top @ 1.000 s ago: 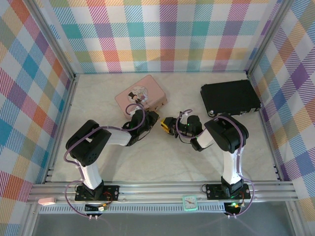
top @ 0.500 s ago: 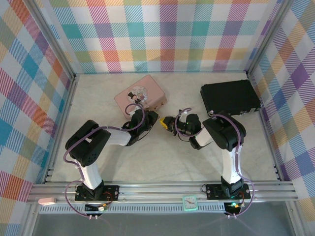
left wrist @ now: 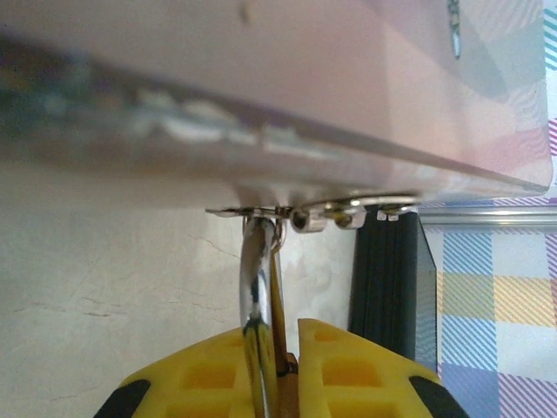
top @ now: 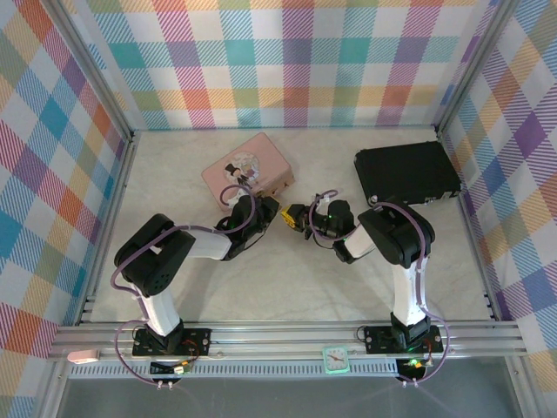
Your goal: Unlock a padlock with a key
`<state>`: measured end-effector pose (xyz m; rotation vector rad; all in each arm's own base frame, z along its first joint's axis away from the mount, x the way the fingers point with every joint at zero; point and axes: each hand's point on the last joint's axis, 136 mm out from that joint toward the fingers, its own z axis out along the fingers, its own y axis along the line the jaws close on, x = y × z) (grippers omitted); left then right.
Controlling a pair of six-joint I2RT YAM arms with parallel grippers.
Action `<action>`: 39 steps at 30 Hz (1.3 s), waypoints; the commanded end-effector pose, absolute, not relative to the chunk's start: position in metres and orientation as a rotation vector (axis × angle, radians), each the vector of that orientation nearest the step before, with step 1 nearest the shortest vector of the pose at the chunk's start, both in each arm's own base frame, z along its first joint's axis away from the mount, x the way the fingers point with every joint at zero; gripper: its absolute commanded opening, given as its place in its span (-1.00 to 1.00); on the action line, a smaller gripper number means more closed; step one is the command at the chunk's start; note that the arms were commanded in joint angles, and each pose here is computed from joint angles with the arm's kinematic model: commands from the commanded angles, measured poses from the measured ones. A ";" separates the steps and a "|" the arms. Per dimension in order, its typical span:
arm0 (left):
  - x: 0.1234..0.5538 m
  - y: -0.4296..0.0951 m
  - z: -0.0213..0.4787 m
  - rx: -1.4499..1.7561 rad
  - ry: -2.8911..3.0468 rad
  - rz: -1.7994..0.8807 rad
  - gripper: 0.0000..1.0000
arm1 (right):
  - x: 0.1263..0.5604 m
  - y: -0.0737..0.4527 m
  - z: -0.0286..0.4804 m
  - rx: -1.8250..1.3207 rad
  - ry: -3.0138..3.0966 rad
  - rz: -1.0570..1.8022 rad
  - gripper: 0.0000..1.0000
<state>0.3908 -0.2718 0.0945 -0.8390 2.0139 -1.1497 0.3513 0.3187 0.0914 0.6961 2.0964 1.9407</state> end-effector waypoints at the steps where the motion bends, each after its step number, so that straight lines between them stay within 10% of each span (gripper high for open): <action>1: 0.370 -0.295 0.109 -0.716 2.046 -1.233 -1.00 | 0.363 0.329 0.148 0.593 1.915 2.057 -0.84; 7: 0.361 -0.297 0.104 -0.643 2.061 -1.211 -1.00 | 0.365 0.332 0.155 0.636 1.910 2.113 -0.66; 12: 0.360 -0.296 0.101 -0.646 2.046 -1.222 -1.00 | 0.365 0.332 0.157 0.678 1.898 2.125 -1.00; 29: 0.363 -0.306 0.096 -0.426 1.826 -1.307 -1.00 | 0.373 0.332 0.273 1.297 1.408 2.636 -1.00; 39: 0.376 -0.311 0.104 -0.470 1.782 -1.320 -1.00 | 0.369 0.363 0.239 1.525 1.348 2.622 -1.00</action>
